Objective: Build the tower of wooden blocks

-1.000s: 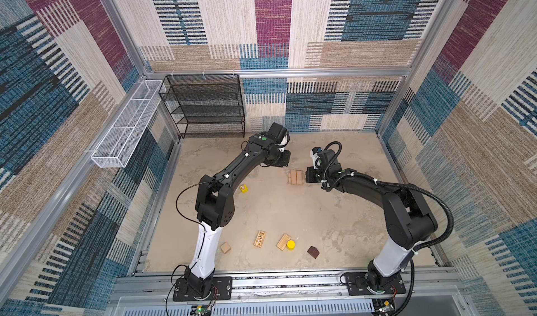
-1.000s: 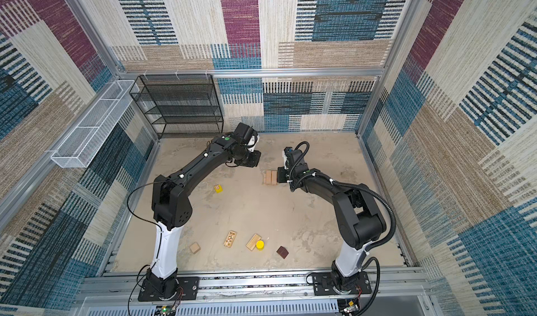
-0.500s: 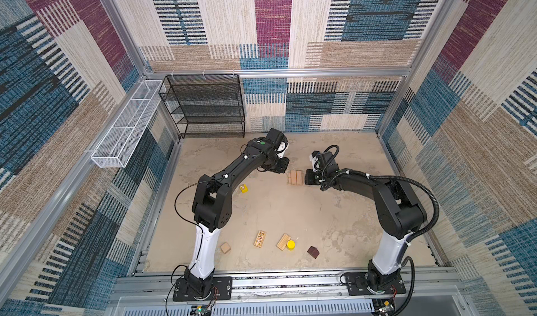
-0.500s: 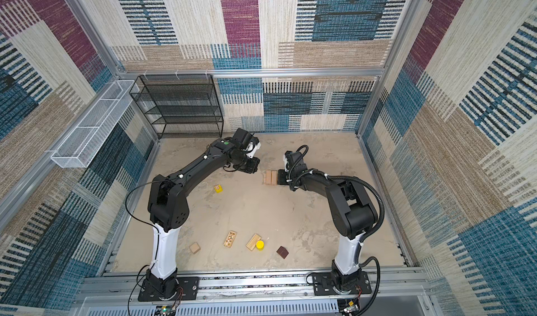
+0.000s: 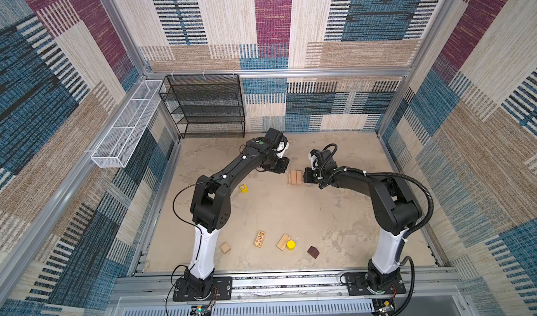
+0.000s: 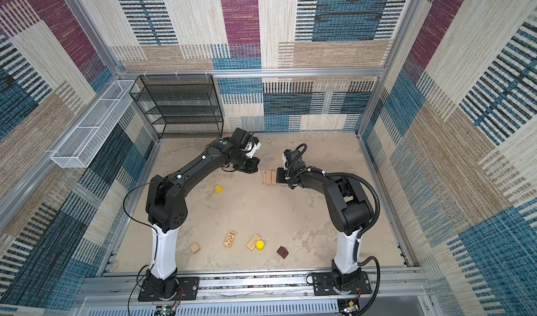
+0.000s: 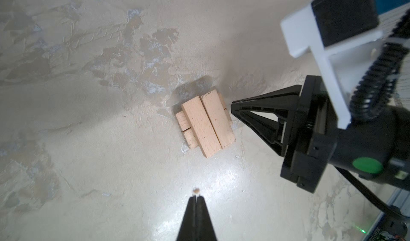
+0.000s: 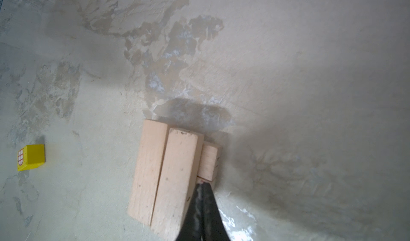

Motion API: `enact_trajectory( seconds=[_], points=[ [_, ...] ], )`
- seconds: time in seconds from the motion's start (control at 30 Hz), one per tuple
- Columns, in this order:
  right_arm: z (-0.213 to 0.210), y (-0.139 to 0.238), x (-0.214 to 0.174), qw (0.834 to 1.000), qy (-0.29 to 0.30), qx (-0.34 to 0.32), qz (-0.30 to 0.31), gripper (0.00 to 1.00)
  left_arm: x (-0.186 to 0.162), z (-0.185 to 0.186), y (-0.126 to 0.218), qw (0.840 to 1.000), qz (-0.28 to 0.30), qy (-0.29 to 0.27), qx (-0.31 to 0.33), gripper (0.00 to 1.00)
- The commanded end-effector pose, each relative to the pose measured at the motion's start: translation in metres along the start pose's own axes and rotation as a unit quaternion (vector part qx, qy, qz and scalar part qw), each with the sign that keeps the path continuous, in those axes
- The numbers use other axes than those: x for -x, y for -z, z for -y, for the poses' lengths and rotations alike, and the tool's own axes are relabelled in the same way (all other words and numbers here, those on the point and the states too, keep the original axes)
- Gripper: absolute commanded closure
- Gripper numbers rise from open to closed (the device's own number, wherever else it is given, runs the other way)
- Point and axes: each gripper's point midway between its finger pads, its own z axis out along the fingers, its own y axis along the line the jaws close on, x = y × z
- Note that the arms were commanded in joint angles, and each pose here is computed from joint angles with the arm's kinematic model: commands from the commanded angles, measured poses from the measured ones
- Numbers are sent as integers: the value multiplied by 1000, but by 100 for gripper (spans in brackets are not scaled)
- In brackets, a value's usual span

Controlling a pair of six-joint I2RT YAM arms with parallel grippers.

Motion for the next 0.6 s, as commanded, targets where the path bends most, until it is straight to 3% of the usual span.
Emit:
enact_trajectory(
  seconds=[0.0,0.57],
  points=[
    [-2,-1,1,1000,-1,6,-2,94,5,3,4,1000,9,-5,-8,100],
    [-4,-4,0,1000,1,11,-12,94,6,-2,5,1000,11,0,-4,100]
  ],
)
